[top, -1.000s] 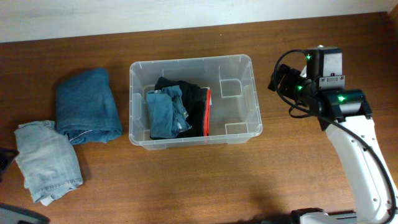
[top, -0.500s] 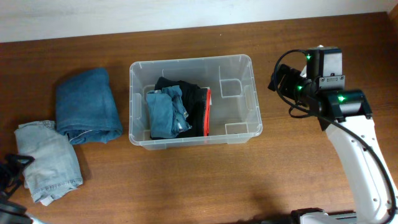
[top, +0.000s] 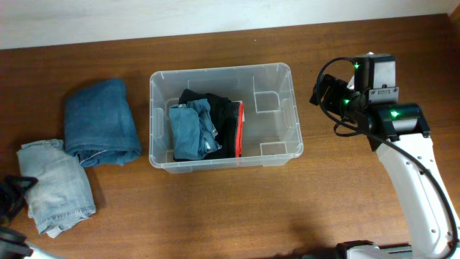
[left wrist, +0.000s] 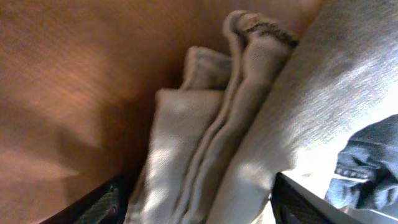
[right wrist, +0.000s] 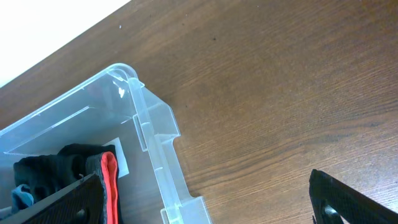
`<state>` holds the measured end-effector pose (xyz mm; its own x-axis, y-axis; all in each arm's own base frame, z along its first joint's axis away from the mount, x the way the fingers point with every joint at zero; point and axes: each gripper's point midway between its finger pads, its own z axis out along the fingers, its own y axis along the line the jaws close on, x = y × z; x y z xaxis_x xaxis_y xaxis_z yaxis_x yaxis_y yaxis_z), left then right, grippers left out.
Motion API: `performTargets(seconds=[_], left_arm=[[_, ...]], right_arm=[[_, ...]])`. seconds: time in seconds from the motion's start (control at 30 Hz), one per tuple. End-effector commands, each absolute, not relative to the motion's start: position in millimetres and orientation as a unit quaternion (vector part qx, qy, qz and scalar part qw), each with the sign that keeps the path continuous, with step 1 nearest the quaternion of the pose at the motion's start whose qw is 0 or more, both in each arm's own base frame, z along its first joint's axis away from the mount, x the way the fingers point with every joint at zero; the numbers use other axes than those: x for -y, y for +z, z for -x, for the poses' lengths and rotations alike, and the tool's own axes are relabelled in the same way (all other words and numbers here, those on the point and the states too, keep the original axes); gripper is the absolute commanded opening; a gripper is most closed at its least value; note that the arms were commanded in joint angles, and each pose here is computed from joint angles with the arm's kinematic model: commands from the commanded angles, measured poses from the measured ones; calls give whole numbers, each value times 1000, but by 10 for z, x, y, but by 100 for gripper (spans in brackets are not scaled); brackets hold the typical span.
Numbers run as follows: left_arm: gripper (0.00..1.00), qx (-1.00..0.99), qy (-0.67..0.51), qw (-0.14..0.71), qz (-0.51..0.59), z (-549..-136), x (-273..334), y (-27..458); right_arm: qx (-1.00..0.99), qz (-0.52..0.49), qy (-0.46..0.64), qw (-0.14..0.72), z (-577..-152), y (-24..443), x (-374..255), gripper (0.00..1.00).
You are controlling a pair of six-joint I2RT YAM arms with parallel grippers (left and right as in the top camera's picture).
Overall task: Pack container
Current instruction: 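Reach the left gripper to the light-wash jeans and grasp them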
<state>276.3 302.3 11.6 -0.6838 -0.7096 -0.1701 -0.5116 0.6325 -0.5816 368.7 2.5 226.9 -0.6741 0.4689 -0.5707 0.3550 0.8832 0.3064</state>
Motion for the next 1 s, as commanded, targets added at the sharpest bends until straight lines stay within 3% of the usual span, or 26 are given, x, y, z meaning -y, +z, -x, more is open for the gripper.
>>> performTargets(seconds=[0.0, 0.3, 0.53, 0.57, 0.8, 0.97], left_arm=[[72, -890, -280, 99, 345, -2623, -2646, -552], [54, -891, -292, 98, 334, -2714, -2542, -536], [2, -859, -362, 154, 326, -2933, -2427, -308], [0, -854, -370, 161, 328, -2959, -2429, -266], [0, -822, -407, 200, 344, -3152, -2582, 260], [0, -817, -403, 273, 309, -3393, -2746, 1199]], right_arm=[[-905, -229, 80, 350, -3711, 2381, 29, 98], [-905, -229, 80, 350, -3711, 2381, 29, 98], [-905, -229, 80, 350, -3711, 2381, 29, 98], [-905, -229, 80, 350, -3711, 2381, 29, 98], [-905, -229, 80, 350, -3711, 2381, 29, 98], [-905, -229, 80, 350, -3711, 2381, 29, 98]])
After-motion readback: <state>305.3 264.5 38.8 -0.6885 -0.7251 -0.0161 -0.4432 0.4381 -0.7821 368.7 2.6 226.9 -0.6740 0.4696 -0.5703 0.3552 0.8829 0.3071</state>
